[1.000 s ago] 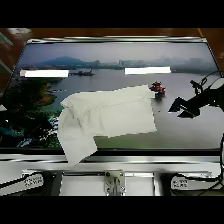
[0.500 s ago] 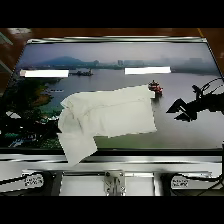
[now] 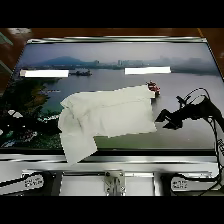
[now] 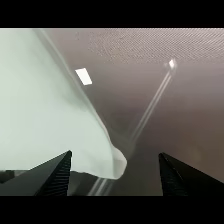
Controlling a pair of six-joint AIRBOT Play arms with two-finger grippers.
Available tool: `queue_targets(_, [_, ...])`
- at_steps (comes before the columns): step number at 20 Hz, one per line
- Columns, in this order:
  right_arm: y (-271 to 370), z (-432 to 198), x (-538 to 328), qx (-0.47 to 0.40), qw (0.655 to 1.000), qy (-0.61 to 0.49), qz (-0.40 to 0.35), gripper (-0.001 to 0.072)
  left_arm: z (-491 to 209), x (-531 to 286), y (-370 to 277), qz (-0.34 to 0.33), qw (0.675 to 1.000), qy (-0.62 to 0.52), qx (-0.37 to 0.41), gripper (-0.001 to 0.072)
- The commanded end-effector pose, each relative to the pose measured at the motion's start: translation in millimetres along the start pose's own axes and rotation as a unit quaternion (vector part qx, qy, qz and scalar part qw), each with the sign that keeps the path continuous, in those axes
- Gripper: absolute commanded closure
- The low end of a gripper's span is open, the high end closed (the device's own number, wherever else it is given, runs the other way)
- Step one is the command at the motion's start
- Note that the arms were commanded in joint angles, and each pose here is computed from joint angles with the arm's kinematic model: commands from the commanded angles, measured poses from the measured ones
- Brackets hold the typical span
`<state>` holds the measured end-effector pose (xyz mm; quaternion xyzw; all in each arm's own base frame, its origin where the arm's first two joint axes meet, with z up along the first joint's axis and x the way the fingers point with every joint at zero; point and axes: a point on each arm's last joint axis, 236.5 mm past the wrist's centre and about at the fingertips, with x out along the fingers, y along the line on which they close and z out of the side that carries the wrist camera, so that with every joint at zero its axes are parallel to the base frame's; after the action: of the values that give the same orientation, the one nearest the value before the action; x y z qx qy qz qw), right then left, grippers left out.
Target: Fold the shirts.
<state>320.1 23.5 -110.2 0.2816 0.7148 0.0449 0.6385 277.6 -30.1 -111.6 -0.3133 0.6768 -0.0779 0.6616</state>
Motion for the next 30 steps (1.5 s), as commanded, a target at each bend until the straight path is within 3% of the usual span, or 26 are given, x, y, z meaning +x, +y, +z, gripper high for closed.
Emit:
queue_targets(1, [17,-11,24,-0.007,1.000,0.019,0.007,0.0042,3,-13,-10,0.000,0.999,-0.022,0.027,0.0672])
queue_targets(2, [24,-15,29,-0.010,0.999,0.028,0.014,0.0043,4,-18,-14,0.000,0.999,-0.030,0.033,0.0672])
queue_targets(4, [44,-22,38,-0.022,0.999,0.039,0.027,0.0173,6,-29,-20,0.000,0.998,-0.050,0.045,0.0672])
queue_targets(5, [55,-27,41,-0.038,0.998,0.044,0.036,0.0312,8,-36,-25,0.000,0.997,-0.062,0.053,0.0672])
queue_targets(6, [68,-31,43,-0.054,0.996,0.049,0.050,0.0574,9,-44,-31,-0.002,0.996,-0.068,0.062,0.0672])
queue_targets(7, [83,-34,42,-0.064,0.994,0.050,0.071,0.0652,10,-56,-40,-0.005,0.994,-0.073,0.076,0.0672])
queue_targets(11, [141,-9,-20,-0.158,0.977,-0.048,0.132,0.0654,33,-141,-96,-0.006,0.974,-0.158,0.163,0.0674])
queue_targets(14, [208,12,-163,-0.305,0.912,-0.236,0.140,0.0653,47,-271,-177,0.005,0.903,-0.339,0.264,0.0673])
queue_targets(17, [272,-28,-364,-0.400,0.772,-0.481,0.113,0.0653,-11,-446,-278,0.008,0.740,-0.574,0.352,0.0673])
queue_targets(20, [294,-147,-536,-0.429,0.579,-0.692,0.044,0.0653,-136,-568,-341,-0.004,0.558,-0.731,0.393,0.0673])
queue_targets(21, [291,-188,-566,-0.427,0.534,-0.729,0.023,0.0653,-172,-584,-348,0.000,0.522,-0.753,0.401,0.0673])
queue_targets(22, [285,-218,-581,-0.420,0.511,-0.750,0.011,0.0652,-201,-593,-349,0.002,0.500,-0.768,0.399,0.0673])
queue_targets(24, [267,-258,-584,-0.400,0.508,-0.762,-0.002,0.0653,-231,-598,-339,-0.005,0.497,-0.786,0.368,0.0673])
queue_targets(30, [212,-267,-554,-0.348,0.587,-0.728,-0.071,0.0652,-226,-565,-308,0.052,0.564,-0.746,0.350,0.0672])
